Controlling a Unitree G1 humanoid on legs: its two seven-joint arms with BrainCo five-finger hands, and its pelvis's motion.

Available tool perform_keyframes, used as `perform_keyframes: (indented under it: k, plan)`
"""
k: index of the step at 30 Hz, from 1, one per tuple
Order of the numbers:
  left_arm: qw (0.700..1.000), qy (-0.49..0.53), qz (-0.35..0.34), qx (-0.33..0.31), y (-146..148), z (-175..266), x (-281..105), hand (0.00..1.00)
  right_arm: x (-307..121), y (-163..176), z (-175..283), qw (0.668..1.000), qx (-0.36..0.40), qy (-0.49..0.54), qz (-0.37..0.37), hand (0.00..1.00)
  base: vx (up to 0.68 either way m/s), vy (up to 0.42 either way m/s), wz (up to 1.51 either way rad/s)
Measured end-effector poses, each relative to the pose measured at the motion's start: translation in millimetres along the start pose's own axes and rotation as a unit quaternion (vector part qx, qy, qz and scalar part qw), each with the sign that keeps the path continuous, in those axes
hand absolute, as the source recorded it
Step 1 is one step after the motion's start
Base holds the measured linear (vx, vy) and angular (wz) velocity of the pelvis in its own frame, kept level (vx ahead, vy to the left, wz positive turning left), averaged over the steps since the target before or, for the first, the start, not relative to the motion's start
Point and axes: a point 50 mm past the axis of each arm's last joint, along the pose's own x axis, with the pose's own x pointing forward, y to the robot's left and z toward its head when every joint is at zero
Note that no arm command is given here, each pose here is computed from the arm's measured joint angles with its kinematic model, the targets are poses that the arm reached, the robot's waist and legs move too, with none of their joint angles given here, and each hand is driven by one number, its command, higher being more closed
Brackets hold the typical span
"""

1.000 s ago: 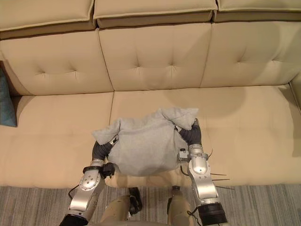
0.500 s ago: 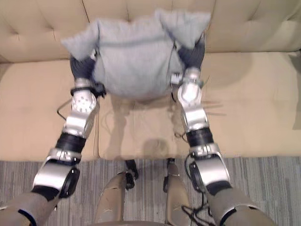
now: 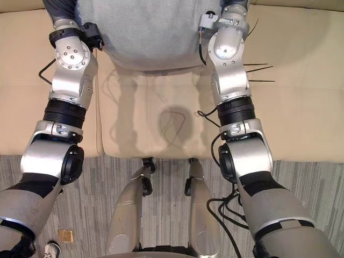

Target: Pick up cushions and gather them together orderly.

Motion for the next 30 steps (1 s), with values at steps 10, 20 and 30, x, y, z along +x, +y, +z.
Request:
perform_keyframes:
  k: [10, 20, 30]
  plan:
    - [0.999, -0.03, 0.02, 0.022, 36.7, 22.5, 28.2, 0.0, 32.2, -38.2, 20.7, 0.998, 0.029, -0.007, -0.057, 0.0, -0.03, -0.03, 0.12]
    - [0.989, -0.017, 0.135, -0.061, 123.3, 11.6, 19.5, 0.0, 26.7, -143.2, 41.1, 0.984, 0.042, -0.073, -0.155, 0.0, -0.04, -0.015, 0.01]
    - [0.993, 0.112, 0.036, -0.032, 121.5, -80.9, -93.3, 0.0, -84.3, -185.4, -63.2, 0.988, -0.014, 0.09, -0.123, 0.0, -0.03, -0.031, 0.0]
